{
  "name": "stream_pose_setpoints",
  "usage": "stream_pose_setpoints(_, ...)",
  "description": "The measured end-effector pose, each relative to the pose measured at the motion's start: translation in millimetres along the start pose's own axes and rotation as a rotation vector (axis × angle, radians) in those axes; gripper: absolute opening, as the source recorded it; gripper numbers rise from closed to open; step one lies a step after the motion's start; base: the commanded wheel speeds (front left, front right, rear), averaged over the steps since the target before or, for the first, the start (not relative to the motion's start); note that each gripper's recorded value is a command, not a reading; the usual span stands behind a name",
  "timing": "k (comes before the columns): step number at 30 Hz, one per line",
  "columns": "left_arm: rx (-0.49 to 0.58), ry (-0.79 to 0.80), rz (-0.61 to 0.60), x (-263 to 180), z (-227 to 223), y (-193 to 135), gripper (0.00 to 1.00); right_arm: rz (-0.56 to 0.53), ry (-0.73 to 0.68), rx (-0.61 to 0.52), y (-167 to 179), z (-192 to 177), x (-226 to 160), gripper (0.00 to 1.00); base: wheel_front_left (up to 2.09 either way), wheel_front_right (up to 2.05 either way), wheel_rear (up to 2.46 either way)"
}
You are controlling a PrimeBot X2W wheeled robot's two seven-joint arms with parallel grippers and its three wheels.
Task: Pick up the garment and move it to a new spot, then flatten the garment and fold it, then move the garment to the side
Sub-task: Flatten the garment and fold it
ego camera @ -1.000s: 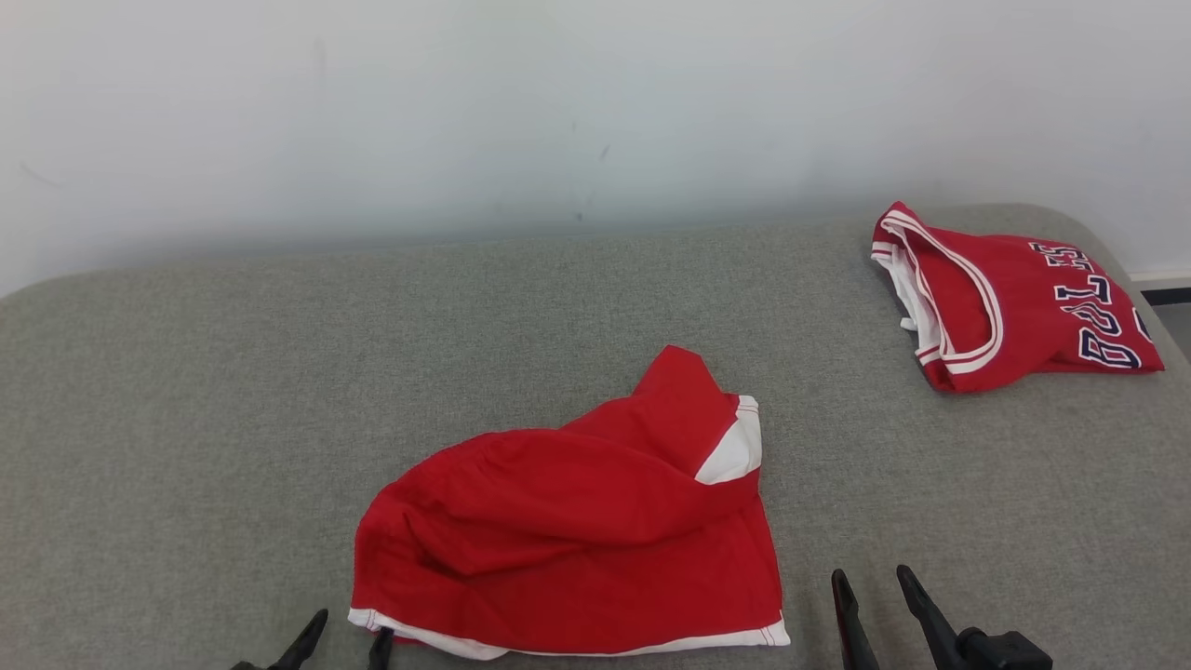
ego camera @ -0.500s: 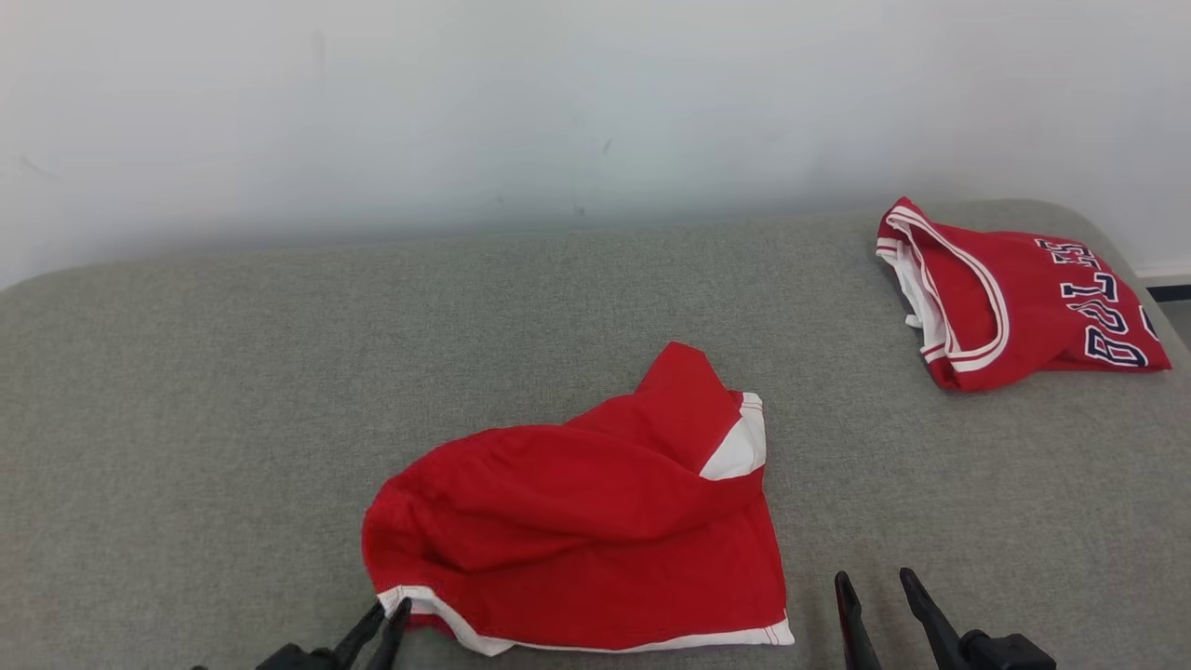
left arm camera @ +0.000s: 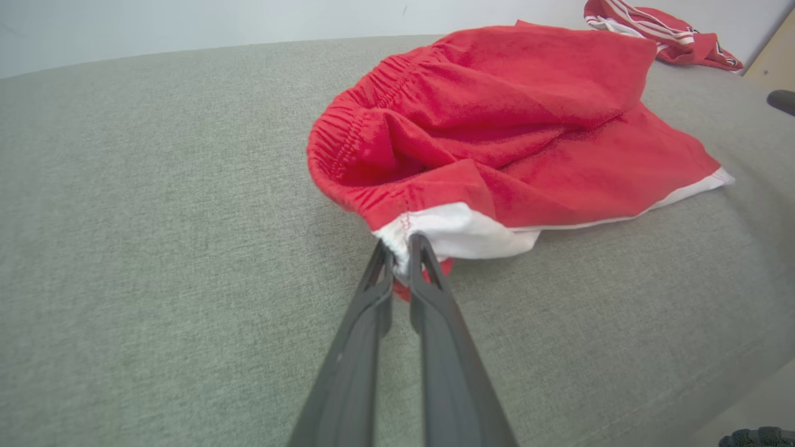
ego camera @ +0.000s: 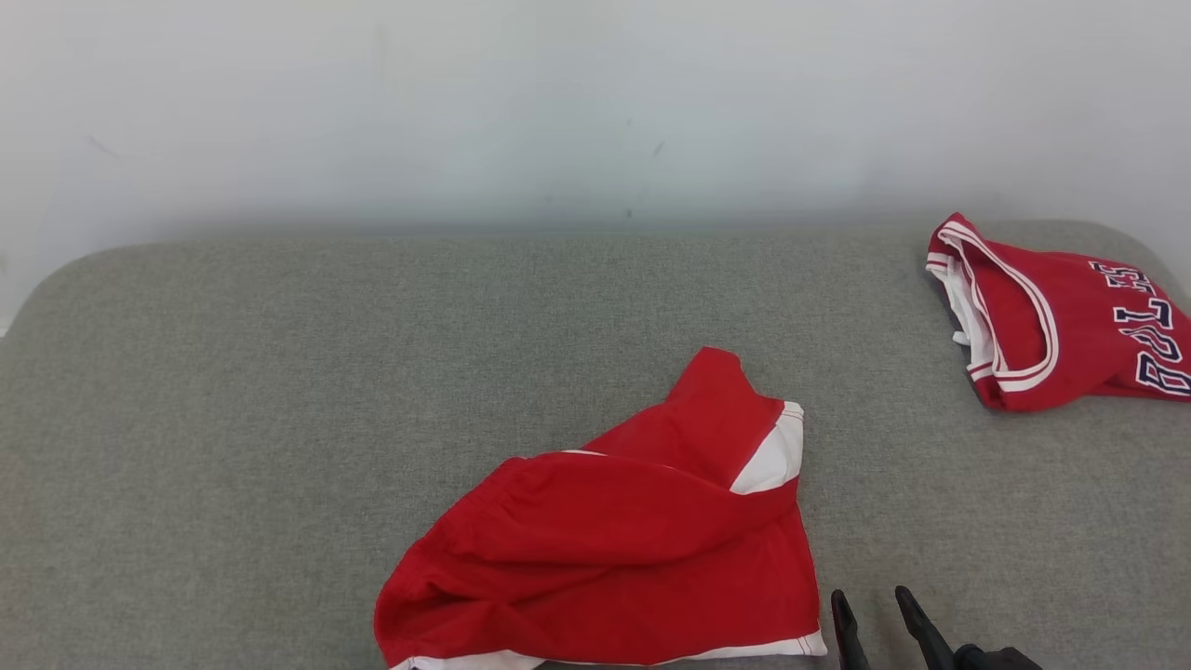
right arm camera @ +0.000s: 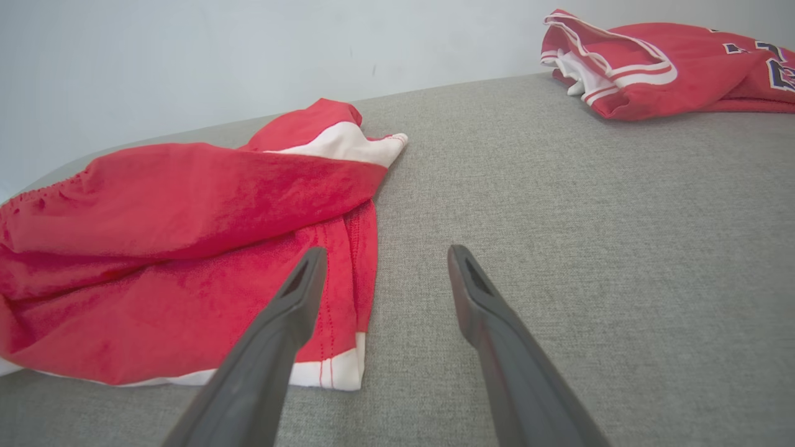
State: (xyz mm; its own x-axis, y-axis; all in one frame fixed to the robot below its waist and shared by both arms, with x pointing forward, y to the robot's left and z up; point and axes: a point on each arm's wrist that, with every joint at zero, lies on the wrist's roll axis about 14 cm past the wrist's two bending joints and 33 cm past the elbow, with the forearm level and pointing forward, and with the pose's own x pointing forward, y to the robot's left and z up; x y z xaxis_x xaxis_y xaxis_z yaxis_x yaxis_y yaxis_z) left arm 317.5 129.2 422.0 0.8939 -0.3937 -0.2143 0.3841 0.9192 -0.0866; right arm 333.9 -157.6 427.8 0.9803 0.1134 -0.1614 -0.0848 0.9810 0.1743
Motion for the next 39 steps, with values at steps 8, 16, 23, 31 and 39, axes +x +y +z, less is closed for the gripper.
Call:
stream_pose_setpoints(8,-0.051,-0.007,0.059,-7.5,-3.5,6.1,0.89,0.019,0.014,-0.006,6.1,-4.8,-3.0,1.00,0.00,0.00,0.00)
stream_pose_setpoints(16,-0.082,-0.037,0.080,-13.1,1.1,3.6,1.00,0.056,0.089,-0.028,13.0,-28.0,-15.0,1.00,0.00,0.00,0.00)
stream_pose_setpoints(23,-0.109,-0.034,0.086,-10.3,-0.3,3.9,1.00,0.058,0.134,-0.032,11.9,-40.9,-16.6,1.00,0.00,0.00,0.00)
stream_pose_setpoints(31,-0.122,0.001,0.066,-1.8,-7.9,3.0,1.00,0.083,0.172,-0.059,15.0,-48.5,-6.1,1.00,0.00,0.00,0.00)
stream_pose_setpoints(39,-0.162,0.039,0.053,0.3,-18.6,-1.3,0.00,0.108,0.239,-0.082,17.7,-64.2,1.0,0.39,0.00,0.00,0.00)
